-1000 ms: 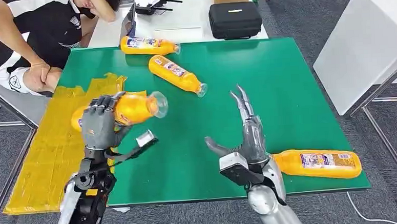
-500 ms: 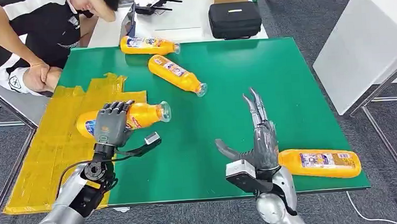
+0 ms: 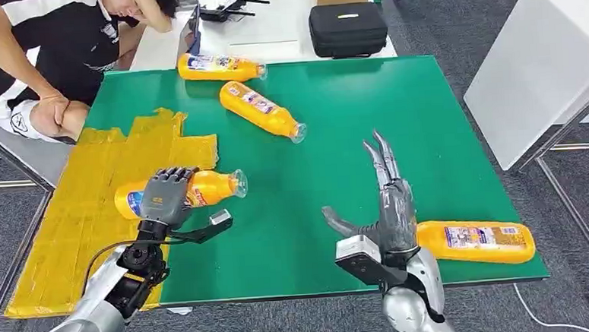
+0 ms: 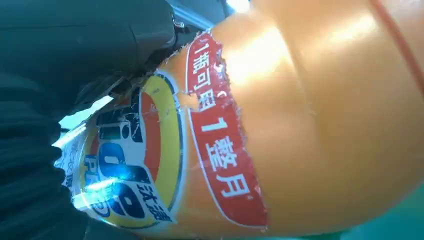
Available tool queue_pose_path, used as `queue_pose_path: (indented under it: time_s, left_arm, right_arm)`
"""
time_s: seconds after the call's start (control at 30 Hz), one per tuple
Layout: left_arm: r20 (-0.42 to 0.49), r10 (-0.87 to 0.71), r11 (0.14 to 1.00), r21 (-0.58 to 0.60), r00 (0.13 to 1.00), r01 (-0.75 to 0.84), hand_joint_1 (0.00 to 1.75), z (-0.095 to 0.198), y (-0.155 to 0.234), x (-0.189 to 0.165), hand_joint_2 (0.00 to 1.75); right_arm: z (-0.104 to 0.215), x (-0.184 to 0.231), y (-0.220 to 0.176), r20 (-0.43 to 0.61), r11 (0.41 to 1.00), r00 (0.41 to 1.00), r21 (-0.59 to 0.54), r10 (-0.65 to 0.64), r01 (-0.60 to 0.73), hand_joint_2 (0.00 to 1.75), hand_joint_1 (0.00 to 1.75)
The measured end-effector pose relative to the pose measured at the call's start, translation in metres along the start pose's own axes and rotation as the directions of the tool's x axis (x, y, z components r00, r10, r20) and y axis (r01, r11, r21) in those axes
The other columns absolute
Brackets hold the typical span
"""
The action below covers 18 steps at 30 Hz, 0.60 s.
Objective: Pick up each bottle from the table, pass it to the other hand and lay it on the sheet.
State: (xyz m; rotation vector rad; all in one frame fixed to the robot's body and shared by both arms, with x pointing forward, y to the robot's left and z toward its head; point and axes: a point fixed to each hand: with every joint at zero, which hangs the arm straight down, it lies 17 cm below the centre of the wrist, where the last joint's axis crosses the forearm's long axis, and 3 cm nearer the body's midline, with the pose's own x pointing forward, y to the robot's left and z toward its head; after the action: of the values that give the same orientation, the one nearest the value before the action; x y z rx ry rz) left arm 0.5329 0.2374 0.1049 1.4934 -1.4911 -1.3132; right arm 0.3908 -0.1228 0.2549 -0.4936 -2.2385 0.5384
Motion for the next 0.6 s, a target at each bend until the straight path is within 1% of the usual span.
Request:
queue_pose_path:
  time_s: [0.07, 0.1, 0.13, 0.6]
  left_arm:
    - [-0.004, 0.001, 1.0, -0.011, 1.0, -0.001, 1.75, 0.001, -0.0035, -0.0008, 1.75]
    - [-0.005, 0.001, 1.0, -0.015, 1.0, -0.001, 0.51, 0.0013, -0.0047, -0.001, 1.75]
    - [-0.008, 0.002, 1.0, -0.019, 1.0, -0.002, 0.0, 0.0016, -0.0061, -0.0012, 1.75]
    - [-0.092, 0.065, 0.997, -0.034, 0.994, -0.069, 0.0, 0.0023, -0.0107, -0.0105, 1.75]
  right_arm:
    - [-0.0001, -0.0001, 0.0003, -0.003, 1.0, 1.0, 0.0, 0.001, -0.001, 1.75, 0.0]
    - [-0.0001, 0.0001, 0.0002, -0.003, 1.0, 1.0, 0.0, 0.0, 0.0, 1.75, 0.0]
    - [0.0, 0.0002, 0.0004, -0.003, 1.0, 1.0, 0.002, 0.001, -0.001, 1.75, 0.0]
    - [0.0089, -0.0078, 0.004, -0.028, 0.998, 0.998, 0.03, 0.058, -0.057, 1.75, 0.0]
